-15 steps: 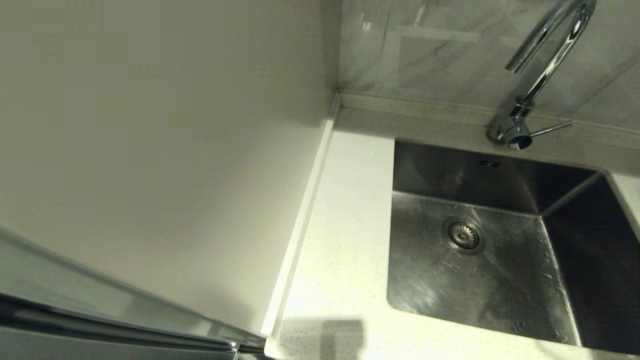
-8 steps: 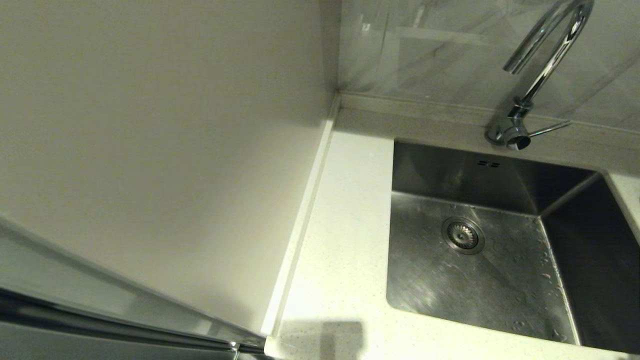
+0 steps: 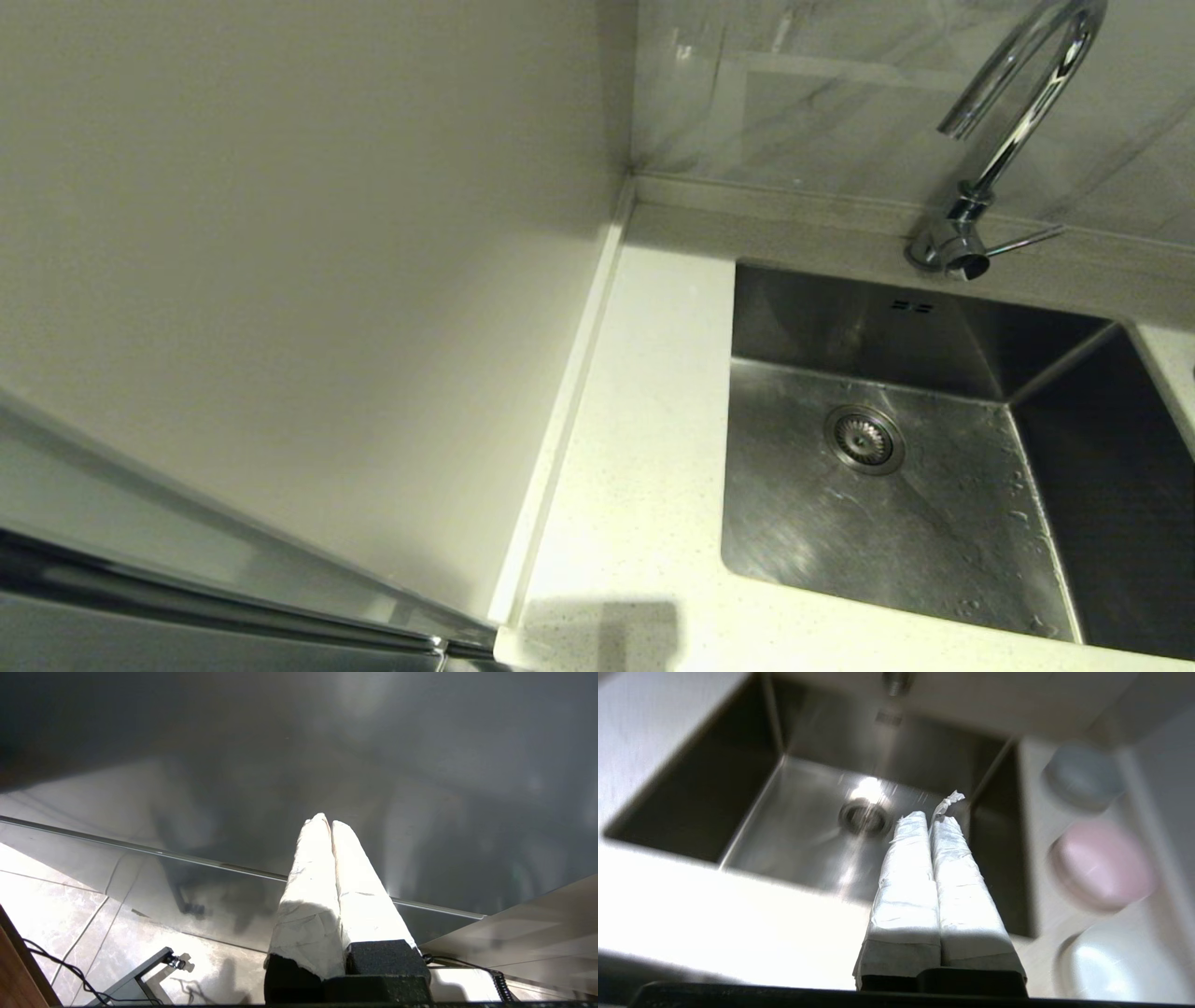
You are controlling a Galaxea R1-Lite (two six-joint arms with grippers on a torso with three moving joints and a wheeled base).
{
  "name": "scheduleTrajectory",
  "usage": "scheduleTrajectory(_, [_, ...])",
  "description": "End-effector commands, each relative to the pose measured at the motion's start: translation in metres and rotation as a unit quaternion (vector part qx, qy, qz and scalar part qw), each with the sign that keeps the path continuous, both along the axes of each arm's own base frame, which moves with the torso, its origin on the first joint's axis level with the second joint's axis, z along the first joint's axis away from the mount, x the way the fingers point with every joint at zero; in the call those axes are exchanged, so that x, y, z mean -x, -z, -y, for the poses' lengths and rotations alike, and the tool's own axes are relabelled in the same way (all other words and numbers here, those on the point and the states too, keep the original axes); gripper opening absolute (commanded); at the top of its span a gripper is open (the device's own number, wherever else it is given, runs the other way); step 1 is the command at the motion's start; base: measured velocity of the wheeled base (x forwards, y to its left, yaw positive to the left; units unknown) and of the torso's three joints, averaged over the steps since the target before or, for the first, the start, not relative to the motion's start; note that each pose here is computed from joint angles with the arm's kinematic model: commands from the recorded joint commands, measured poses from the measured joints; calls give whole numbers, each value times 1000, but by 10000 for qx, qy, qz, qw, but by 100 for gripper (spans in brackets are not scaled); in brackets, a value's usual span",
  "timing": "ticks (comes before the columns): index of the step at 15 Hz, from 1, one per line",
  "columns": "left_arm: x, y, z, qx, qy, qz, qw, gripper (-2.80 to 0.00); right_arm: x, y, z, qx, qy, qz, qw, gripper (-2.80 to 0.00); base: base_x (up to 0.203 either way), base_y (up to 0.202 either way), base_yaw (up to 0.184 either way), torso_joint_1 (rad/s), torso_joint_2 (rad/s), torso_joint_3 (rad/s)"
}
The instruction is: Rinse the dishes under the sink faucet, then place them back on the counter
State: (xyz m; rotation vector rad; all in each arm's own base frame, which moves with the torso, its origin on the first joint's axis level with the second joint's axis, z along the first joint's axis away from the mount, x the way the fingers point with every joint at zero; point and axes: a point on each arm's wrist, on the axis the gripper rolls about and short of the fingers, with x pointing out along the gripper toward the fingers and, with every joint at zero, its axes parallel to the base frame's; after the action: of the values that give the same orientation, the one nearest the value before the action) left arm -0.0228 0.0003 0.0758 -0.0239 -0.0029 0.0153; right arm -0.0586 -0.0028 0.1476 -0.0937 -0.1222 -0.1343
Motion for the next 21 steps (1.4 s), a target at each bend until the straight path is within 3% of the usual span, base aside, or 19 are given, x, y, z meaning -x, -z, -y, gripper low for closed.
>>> scheduleTrajectory(1, [0,0,0,4,-1,17,10000,-280,-13,29,0,-153,-96,-477,9987,-280,0,0,0,0,0,0])
scheduleTrajectory(4, [0,0,0,-4,8,17,10000,-280,-25,61,-1,-346,-240,-1066,9934,-280,0,0,0,0,0,0])
scheduleTrajectory(14, [0,0,0,4,7,17,10000,-280,-22,62,-1,-9,-293,-1480,9885,-280,0,0,0,0,0,0])
scheduleTrajectory(16, [0,0,0,-2,0,17,10000,-280,-21,62,-2,202,-363,-1409,9891,-280,0,0,0,0,0,0])
scheduleTrajectory(18, [0,0,0,4,0,17,10000,-280,-23,61,0,188,-50,-1220,9923,-280,0,0,0,0,0,0])
scheduleTrajectory(20, [0,0,0,0,8,17,10000,-280,-29,57,0,201,7,-592,9980,-280,0,0,0,0,0,0])
scheduleTrajectory(21, [0,0,0,4,0,17,10000,-280,-30,57,0,178,4,-484,9987,-280,0,0,0,0,0,0])
